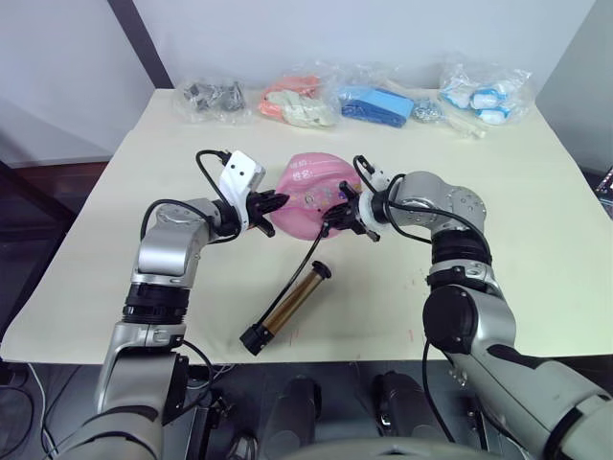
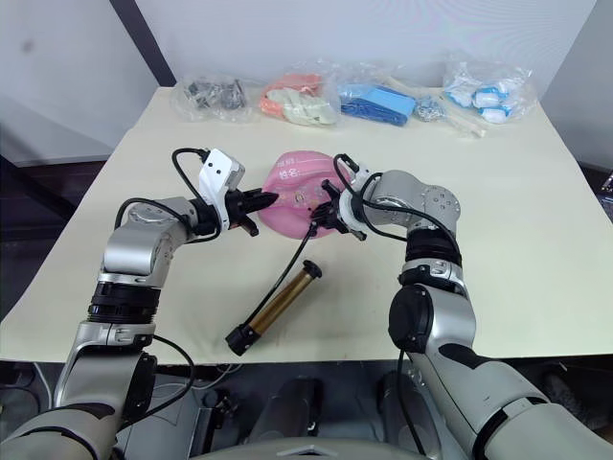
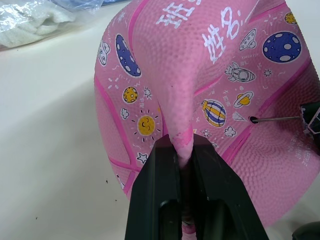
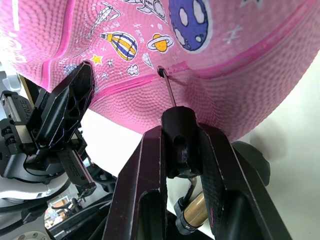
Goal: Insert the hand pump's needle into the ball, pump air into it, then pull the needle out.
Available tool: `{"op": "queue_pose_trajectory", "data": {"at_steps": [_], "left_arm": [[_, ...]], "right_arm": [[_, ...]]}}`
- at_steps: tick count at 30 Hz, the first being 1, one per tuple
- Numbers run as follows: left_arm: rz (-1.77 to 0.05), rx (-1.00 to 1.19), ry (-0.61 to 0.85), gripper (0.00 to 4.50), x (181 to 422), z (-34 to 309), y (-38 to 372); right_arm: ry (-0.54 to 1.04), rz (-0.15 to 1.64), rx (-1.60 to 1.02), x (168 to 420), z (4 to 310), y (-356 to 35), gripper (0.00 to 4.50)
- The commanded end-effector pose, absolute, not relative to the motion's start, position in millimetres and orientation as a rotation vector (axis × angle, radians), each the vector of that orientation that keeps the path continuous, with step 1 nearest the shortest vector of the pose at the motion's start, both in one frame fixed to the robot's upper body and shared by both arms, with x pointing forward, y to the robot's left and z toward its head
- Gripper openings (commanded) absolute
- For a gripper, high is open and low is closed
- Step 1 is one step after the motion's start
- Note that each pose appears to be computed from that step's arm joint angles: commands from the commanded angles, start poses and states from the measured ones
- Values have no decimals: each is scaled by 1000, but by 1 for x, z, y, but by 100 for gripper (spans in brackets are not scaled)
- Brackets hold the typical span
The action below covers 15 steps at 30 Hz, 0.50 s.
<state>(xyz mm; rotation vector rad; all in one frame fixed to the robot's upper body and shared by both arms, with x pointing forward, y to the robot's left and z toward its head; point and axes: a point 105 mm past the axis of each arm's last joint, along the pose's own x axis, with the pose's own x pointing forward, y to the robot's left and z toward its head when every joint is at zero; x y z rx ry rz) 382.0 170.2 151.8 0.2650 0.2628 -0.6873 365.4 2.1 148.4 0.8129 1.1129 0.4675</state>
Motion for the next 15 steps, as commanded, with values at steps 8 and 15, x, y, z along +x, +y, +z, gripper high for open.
{"op": "queue_pose_trajectory", "data": {"at_steps": [8,15], "left_arm": [[-702,267,327,0,377,134,168],[-703,269,330,0,375,132,168]], "right_arm": [[1139,346,814,369,135,-11,38],[1158,279,843,371,130,-10,38]]}}
